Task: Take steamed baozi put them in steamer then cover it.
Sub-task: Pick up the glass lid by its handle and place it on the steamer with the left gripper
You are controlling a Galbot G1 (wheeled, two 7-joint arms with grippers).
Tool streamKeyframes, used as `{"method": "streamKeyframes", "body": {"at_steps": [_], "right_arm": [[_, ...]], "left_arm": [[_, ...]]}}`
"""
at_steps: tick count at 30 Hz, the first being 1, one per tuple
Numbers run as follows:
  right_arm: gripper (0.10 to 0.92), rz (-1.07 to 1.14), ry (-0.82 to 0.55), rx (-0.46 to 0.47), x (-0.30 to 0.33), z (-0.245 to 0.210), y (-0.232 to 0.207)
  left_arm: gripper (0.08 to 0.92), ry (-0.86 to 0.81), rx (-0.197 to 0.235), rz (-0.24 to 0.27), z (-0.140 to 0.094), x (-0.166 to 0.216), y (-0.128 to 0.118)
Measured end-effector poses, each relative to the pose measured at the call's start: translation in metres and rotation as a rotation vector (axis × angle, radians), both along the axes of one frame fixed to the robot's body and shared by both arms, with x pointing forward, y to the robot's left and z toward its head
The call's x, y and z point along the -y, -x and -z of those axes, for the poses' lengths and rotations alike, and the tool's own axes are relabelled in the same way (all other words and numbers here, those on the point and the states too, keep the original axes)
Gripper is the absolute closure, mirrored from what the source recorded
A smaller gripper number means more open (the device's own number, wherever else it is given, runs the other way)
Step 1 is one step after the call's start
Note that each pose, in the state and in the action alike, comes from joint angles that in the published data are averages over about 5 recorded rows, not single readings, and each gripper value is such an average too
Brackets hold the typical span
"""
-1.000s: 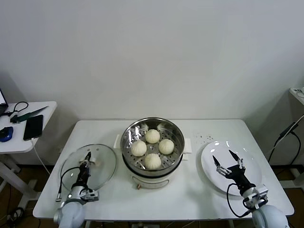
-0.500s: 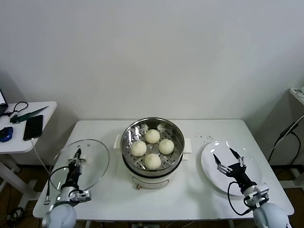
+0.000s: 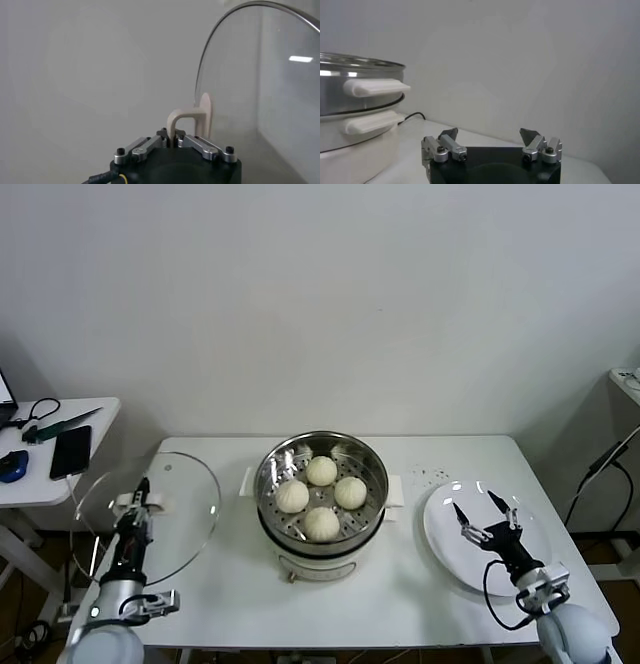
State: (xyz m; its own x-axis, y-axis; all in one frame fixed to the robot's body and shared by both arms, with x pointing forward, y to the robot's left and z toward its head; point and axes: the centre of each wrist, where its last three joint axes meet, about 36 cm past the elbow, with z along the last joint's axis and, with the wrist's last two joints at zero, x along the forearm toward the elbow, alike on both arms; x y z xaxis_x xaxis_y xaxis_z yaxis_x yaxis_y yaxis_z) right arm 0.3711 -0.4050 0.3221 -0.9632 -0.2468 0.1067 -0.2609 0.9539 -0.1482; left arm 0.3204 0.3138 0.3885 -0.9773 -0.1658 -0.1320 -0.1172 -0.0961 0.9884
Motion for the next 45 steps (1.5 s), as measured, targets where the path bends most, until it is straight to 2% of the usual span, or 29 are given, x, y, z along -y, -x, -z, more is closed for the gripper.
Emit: {"method": "streamKeyframes", "body": {"at_steps": [5,11,20,31,45], "right_arm": [[0.2,-0.004,0.013,0.0,0.002,-0.001,-0.006],[0.2,-0.007,0.028,-0.002,0.005,-0.002,-0.013],[0.2,-0.008,0.041,0.001,0.001,-0.001,-0.022],[0.2,0.0,0.053,-0.001,-0.002,0.002,-0.025],[0.2,0.023,0.062,-0.004,0.006,0.005,-0.021]], "left_arm": [[0.847,-0.025,0.026,0.015,-0.028,0.018,-0.001],[0.847,-0.045,0.035,0.036,-0.052,0.047,-0.011],[0.847,-0.02,0.001,0.072,-0.073,0.103,-0.029],[0.847,0.037,-0.043,0.122,-0.083,0.181,-0.048],[0.847,0.088,-0.095,0.205,-0.08,0.267,-0.066]]}}
